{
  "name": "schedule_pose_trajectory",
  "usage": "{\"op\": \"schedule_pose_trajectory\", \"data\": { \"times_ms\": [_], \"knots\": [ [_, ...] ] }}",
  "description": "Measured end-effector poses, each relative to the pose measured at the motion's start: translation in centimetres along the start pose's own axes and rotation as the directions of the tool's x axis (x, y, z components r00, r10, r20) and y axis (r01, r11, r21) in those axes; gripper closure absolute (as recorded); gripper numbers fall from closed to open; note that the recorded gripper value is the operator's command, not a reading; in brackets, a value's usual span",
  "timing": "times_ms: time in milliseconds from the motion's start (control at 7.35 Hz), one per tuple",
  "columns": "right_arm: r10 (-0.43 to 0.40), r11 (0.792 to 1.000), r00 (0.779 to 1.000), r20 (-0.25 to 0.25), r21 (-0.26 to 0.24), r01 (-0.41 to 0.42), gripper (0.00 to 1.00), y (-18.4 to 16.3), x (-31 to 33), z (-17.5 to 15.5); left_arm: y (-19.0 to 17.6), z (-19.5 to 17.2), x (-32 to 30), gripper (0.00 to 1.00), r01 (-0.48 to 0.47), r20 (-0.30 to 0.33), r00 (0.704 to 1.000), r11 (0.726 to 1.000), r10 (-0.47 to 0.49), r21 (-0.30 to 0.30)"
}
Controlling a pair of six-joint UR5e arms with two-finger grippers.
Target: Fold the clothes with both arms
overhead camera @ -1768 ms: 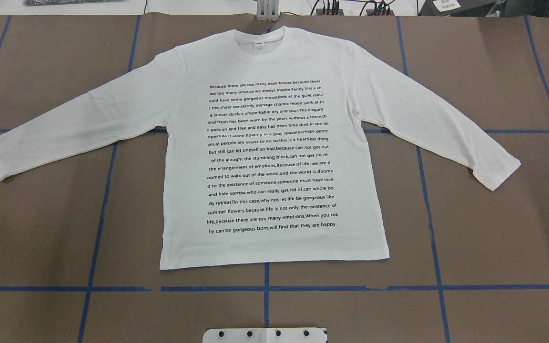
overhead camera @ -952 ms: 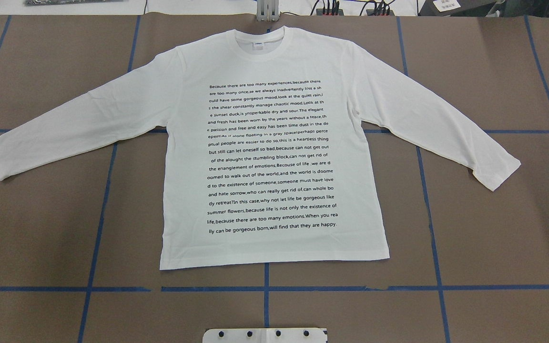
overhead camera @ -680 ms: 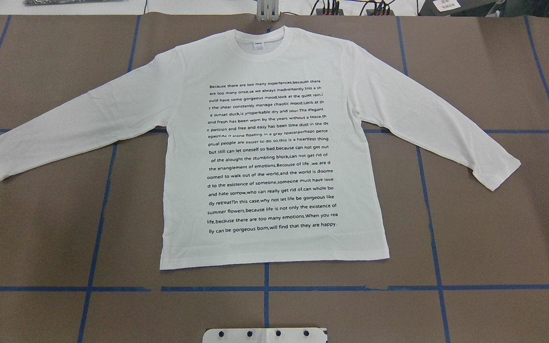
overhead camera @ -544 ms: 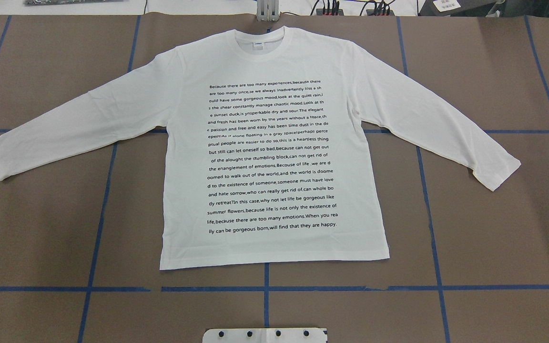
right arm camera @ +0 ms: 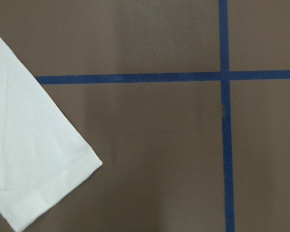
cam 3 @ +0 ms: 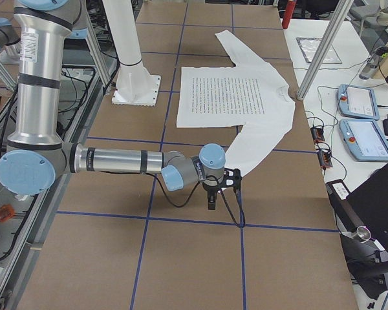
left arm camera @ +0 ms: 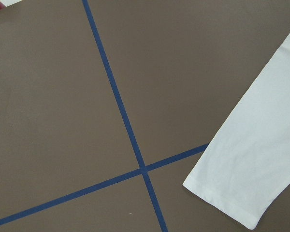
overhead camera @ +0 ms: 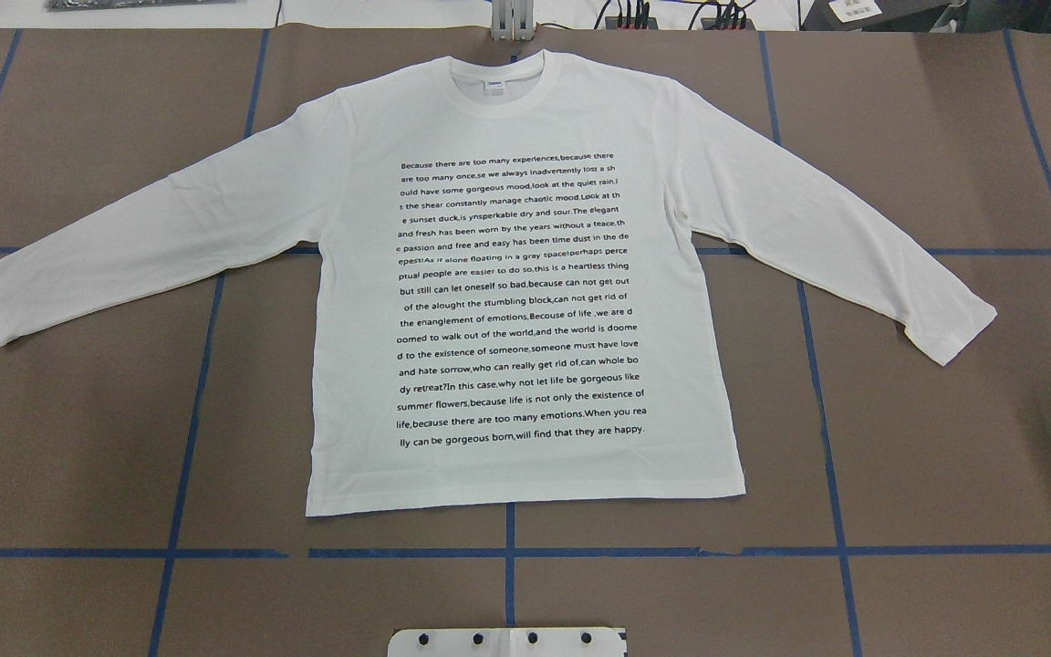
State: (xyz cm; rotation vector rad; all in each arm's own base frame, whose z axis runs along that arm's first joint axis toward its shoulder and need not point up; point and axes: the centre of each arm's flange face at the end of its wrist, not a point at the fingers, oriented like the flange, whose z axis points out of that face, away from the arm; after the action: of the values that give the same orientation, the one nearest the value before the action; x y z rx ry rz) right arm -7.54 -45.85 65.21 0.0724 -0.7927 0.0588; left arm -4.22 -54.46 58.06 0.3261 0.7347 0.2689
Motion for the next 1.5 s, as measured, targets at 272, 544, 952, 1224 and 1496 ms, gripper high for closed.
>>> {"op": "schedule_pose_trajectory", "data": {
  "times_ms": [272,544,952,1224,1496],
  "knots": [
    [0.025,1.000,1.000,-0.004,0.006,-0.025,0.00,-0.9,-3.0,3.7,-0.2,-0.2,0.2,0.01,-0.008,0.001,1.000,1.000,0.008,0.008],
    [0.051,0.999,0.999,0.011,-0.017,-0.050,0.00,-1.3,-7.0,5.8,-0.7,-0.5,0.4,0.01,-0.017,0.001,1.000,1.000,0.017,0.018],
    [0.037,0.999,0.999,0.019,-0.032,-0.037,0.02,-1.5,-9.2,6.8,-1.3,-0.7,0.7,0.01,-0.025,0.000,1.000,0.999,0.025,0.026],
    [0.036,0.998,0.999,0.009,-0.050,-0.036,0.04,-1.2,-9.1,7.8,-1.4,-0.8,0.7,0.01,-0.027,0.000,1.000,0.999,0.027,0.028],
    [0.034,0.997,0.999,0.004,-0.062,-0.034,0.22,-1.5,-9.4,8.6,-1.5,-0.8,0.7,0.01,-0.028,-0.001,1.000,0.999,0.028,0.029]
  ]
}}
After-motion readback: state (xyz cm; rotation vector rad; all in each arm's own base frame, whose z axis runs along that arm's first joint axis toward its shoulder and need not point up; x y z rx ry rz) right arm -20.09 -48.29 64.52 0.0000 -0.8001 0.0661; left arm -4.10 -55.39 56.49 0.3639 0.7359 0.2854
